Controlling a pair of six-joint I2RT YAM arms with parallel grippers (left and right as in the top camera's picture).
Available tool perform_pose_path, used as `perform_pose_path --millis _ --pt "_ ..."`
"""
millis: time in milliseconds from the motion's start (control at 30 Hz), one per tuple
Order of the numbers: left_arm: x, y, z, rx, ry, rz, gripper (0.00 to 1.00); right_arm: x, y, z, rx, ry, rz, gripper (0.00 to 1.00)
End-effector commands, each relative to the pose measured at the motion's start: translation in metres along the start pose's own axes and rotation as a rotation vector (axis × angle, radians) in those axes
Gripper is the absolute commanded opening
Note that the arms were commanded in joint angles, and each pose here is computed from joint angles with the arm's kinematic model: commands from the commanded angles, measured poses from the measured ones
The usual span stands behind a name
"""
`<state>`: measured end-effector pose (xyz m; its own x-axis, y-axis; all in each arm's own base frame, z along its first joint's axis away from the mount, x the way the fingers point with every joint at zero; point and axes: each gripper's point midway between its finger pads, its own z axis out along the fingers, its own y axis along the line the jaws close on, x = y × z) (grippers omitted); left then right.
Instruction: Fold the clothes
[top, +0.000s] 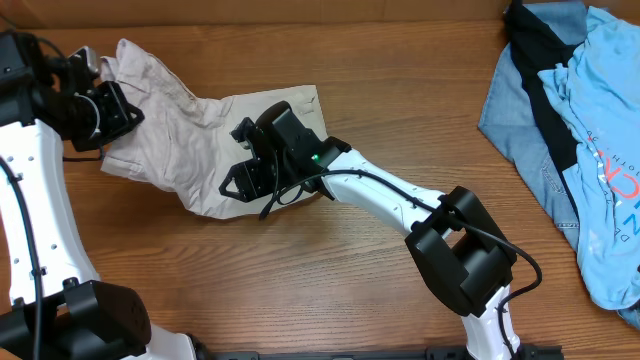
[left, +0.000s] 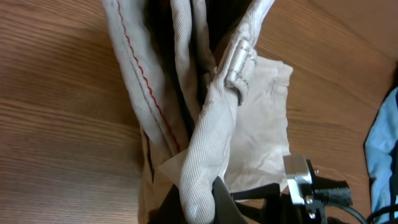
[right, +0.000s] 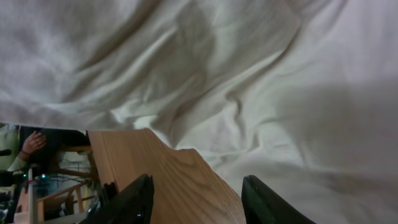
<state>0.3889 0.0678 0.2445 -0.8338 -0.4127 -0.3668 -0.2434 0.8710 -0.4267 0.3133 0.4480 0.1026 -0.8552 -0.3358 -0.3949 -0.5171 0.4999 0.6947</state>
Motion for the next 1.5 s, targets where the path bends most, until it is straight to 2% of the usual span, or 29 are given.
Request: perform_pose_path --millis 0,200,367,500,600,833,1200,1400,1467 --pt "-0.004 -0.022 -0.012 0.02 -0.04 0.043 0.04 -0.012 -0.017 -0.009 0.087 -0.049 0.027 0.5" --pt "0.002 -0.034 -0.005 -0.011 -0.021 0.087 0.05 -0.016 -0.112 -0.058 0.387 -0.089 0.199 0.5" --pt "0.008 -0.044 0.004 -0.068 -0.01 0.121 0.06 -0.016 -0.172 -0.11 0.47 -0.101 0.308 0.5" --pt "0.012 -0.053 0.014 -0.104 0.003 0.15 0.07 -0.006 -0.2 -0.14 0.49 -0.078 0.365 0.5" --pt "0.015 -0.052 0.022 -0.148 0.016 0.169 0.07 0.003 -0.195 -0.141 0.425 -0.023 0.342 0.5" --pt "0.021 -0.051 0.046 -0.177 0.076 0.168 0.07 0.021 -0.191 -0.139 0.43 0.043 0.374 0.51" --pt "0.037 -0.056 0.086 -0.19 0.178 0.197 0.08 0.034 -0.195 -0.135 0.434 0.069 0.395 0.51" --pt "0.037 -0.068 0.095 -0.175 0.166 0.199 0.07 0.034 -0.195 -0.135 0.435 0.07 0.395 0.51" --pt "0.035 -0.071 0.096 -0.168 0.156 0.188 0.1 0.034 -0.195 -0.135 0.435 0.069 0.395 0.51"
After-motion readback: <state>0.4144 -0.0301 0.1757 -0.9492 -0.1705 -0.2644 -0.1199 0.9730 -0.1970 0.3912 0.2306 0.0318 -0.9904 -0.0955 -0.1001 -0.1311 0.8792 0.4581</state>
